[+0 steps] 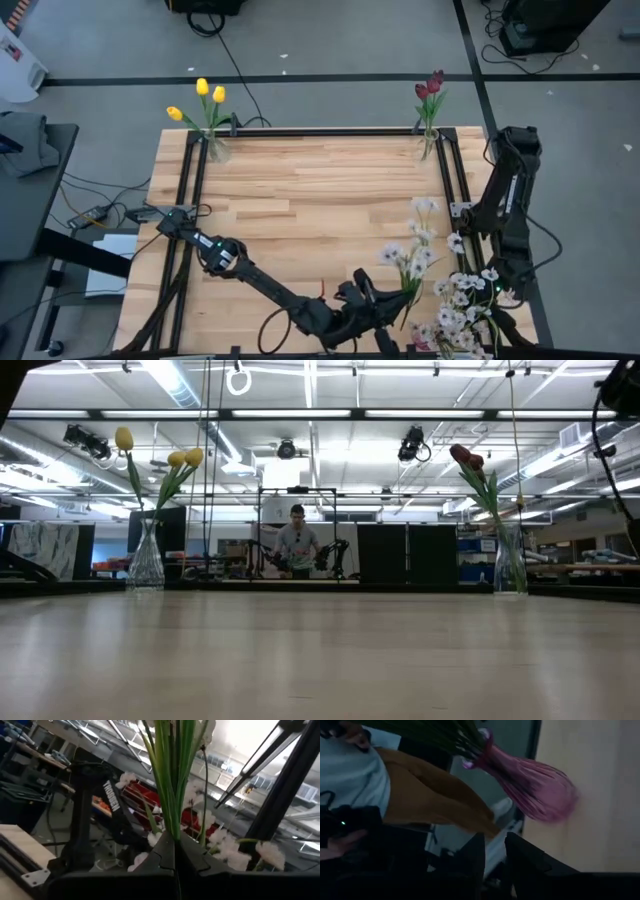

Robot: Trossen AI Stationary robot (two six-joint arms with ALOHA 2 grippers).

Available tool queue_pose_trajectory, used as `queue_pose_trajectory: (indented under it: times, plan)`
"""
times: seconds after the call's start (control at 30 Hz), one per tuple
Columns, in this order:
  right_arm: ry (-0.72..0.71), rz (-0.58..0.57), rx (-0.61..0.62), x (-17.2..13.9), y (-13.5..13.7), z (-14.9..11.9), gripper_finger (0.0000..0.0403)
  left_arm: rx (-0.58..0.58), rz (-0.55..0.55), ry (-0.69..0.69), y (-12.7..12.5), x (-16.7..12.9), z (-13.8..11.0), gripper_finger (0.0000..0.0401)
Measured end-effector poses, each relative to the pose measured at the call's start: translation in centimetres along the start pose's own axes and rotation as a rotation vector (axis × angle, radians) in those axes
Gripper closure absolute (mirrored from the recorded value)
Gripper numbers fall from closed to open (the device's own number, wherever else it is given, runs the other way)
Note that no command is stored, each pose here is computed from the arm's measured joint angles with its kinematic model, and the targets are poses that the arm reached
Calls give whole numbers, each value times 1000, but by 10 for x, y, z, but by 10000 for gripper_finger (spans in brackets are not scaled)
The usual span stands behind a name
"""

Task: Sort flowers into vase by color
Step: Put the white flowers into the purple vase

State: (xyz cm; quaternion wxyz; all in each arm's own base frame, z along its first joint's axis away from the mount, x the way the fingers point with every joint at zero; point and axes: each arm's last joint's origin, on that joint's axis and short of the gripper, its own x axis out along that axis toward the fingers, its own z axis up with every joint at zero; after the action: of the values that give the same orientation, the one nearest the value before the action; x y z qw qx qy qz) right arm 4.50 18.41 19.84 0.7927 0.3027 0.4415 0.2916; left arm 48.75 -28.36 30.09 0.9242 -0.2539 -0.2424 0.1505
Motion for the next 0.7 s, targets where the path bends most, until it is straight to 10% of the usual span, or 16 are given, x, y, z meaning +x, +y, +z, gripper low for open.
queue_pose_trajectory:
  times: [0.7]
  plan:
    - [-205,-74,-13,45,-2,-9,264,-1,24,-16,8,10,1,396]
